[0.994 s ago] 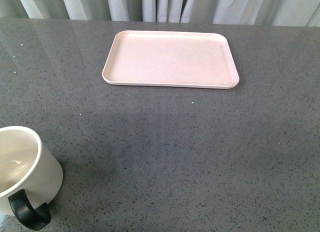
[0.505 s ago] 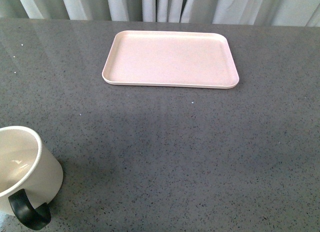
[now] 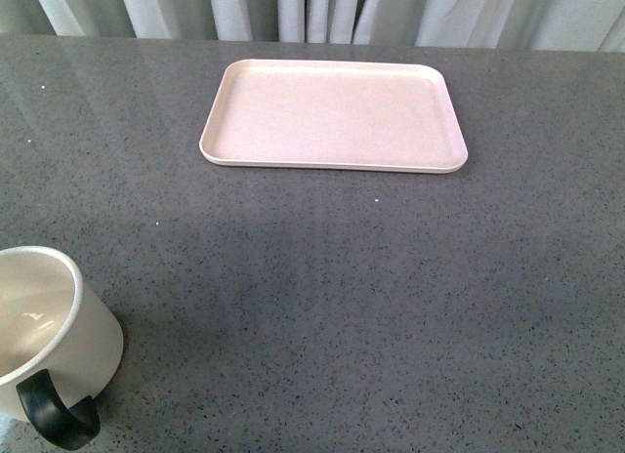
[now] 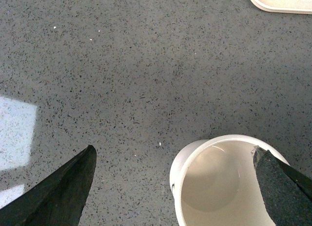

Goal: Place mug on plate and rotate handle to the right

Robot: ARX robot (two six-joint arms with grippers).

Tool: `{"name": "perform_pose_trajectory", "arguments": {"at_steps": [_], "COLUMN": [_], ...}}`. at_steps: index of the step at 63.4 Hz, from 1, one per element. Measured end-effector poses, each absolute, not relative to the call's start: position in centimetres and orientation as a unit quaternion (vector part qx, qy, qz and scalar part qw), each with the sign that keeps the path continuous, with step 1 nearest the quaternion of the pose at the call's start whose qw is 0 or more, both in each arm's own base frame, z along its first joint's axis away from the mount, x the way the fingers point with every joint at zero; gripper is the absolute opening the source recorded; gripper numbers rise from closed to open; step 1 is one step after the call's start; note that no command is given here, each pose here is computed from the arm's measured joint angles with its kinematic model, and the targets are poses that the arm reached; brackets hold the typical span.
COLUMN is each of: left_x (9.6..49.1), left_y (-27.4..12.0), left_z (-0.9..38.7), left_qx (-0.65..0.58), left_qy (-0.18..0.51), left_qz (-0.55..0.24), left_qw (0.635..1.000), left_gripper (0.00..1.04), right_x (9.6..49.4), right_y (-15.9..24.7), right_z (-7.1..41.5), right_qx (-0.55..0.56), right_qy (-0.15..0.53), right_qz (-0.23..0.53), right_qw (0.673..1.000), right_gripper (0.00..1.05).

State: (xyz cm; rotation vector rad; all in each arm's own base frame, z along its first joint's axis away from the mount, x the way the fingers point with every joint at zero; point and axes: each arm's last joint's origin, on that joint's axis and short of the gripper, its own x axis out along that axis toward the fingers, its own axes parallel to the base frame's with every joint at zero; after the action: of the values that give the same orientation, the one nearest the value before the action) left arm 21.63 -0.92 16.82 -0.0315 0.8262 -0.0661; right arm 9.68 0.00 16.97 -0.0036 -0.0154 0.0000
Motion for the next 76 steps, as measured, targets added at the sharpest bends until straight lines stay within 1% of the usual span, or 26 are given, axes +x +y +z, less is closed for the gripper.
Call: {"name": "perform_pose_trajectory", "arguments": {"at_steps": [20, 46, 76], "left_x": [21.4, 21.5, 22.1], "left_y": [0.0, -0.5, -0.9], "left_z": [15.1, 13.2, 12.0], "left_qx": [-0.01, 0.01, 0.022], "left_qy": [0.437, 0.474, 0.494], "left_qz": [-0.046, -0.078, -0.092], "left_qw": [0.898, 0.877, 0.865], "left_gripper": [0.96, 0.96, 0.96], "right_x": [9.7, 9.7, 9.7], "right_y": [0.0, 0.0, 0.0], "right_z": [17.0, 17.0, 17.0], "right_qx": [-0.002, -0.002, -0.002], "right_qy": [-0.008, -0.008, -0.008], "right_qz": [0.0, 0.0, 0.0], "right_qw": [1.0, 1.0, 1.0], "right_gripper": [0.96, 0.96, 0.96]}}
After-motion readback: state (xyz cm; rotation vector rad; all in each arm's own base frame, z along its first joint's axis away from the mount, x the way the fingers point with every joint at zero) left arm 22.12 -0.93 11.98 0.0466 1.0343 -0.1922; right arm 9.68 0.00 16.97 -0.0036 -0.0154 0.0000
